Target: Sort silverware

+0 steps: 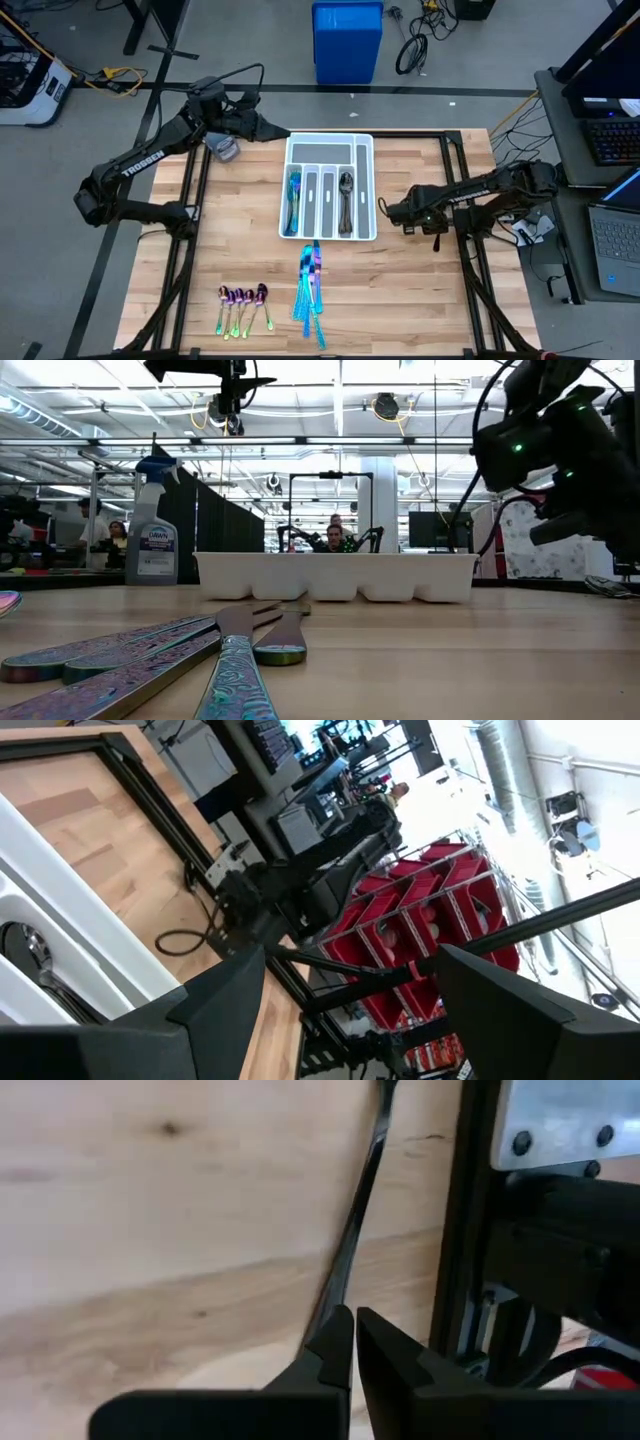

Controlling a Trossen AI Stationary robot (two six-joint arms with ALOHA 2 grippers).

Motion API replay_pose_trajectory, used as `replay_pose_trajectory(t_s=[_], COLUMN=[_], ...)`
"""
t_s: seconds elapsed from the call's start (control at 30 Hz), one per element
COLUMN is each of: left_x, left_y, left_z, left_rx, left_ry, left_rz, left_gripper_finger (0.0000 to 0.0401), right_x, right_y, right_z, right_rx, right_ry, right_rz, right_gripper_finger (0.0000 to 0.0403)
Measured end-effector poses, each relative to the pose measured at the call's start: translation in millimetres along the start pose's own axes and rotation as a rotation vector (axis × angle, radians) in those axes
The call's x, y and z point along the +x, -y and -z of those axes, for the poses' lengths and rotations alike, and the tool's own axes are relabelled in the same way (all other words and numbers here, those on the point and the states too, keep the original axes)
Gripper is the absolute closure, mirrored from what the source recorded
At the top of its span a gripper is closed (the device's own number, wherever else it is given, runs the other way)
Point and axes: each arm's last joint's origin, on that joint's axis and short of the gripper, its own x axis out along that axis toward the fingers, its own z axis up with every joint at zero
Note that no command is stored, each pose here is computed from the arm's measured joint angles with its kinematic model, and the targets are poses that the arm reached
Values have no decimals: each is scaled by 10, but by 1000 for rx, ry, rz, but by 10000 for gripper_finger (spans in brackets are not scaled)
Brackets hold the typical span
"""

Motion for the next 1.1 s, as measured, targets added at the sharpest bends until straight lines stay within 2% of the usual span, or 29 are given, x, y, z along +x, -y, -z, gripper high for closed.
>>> replay_pose_trajectory(t_s=[0.2,0.43,0.73,0.93,1.1], left_x=[0,0,0,0,0], left_y=[0,0,1,2,2], left_z=[0,0,-1,-1,1], left_rx=[1,5,6,2,-1], left_ry=[0,0,1,0,-5], left_rz=[0,0,1,2,5], left_gripper_finger=[123,123,123,123,123], right_x=[25,119,316,414,347], right_y=[-59,-20,-165,-295,-358], right_z=[209,345,362,391,417], right_rx=[-118,56,21,2,6], right_ry=[34,50,20,-44,-38], right_rz=[-66,4,134,125,115], right_gripper_finger=[403,403,403,403,402])
